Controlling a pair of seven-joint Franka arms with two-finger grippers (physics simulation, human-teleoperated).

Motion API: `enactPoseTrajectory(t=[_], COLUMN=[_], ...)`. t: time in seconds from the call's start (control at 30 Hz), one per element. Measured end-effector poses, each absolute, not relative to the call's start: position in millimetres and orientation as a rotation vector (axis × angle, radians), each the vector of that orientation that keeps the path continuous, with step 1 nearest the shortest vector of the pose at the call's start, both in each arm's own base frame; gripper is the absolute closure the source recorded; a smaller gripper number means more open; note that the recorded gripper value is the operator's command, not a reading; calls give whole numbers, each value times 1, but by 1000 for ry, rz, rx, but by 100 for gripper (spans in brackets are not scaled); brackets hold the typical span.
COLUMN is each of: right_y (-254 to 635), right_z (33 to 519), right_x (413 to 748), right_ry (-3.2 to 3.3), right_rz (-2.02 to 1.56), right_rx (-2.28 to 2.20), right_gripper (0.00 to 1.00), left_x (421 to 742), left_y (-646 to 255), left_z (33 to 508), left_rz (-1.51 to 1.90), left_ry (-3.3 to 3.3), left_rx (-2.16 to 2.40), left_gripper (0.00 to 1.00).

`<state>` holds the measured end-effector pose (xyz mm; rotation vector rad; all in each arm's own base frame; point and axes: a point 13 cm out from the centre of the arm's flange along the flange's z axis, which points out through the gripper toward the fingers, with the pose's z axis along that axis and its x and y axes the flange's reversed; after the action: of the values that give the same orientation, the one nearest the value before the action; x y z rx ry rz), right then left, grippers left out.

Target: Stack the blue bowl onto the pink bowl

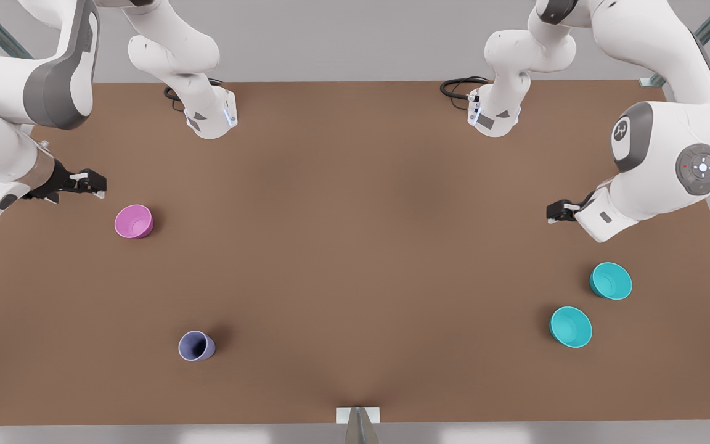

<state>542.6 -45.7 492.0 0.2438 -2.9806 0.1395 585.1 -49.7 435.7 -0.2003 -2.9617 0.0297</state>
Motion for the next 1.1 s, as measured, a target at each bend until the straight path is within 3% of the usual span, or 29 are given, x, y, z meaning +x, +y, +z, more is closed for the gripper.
enactPoseTrajectory(t=[0.1, 0.23, 0.37, 0.53, 0.93, 1.1], right_y=[-47, -118, -211, -223, -221, -235], right_z=[482, 391, 293, 200, 129, 103], right_x=[546, 552, 526, 489, 392, 393], right_ry=[-2961, -2797, -2660, -2631, -2809, -2872], right_rz=[136, 51, -121, -223, -255, -228], right_rx=[248, 69, -163, -178, -207, -214], right_gripper=[0, 0, 0, 0, 0, 0], left_x=[583, 583, 581, 578, 571, 570], left_y=[-50, -50, -51, -51, -49, -45], left_z=[437, 435, 436, 437, 433, 435], left_rz=[30, 33, 36, 42, 85, 77], left_ry=[-2957, -2951, -2947, -2935, -2901, -2901], left_rx=[-204, -209, -214, -215, -187, -177], left_gripper=[0, 0, 0, 0, 0, 0])
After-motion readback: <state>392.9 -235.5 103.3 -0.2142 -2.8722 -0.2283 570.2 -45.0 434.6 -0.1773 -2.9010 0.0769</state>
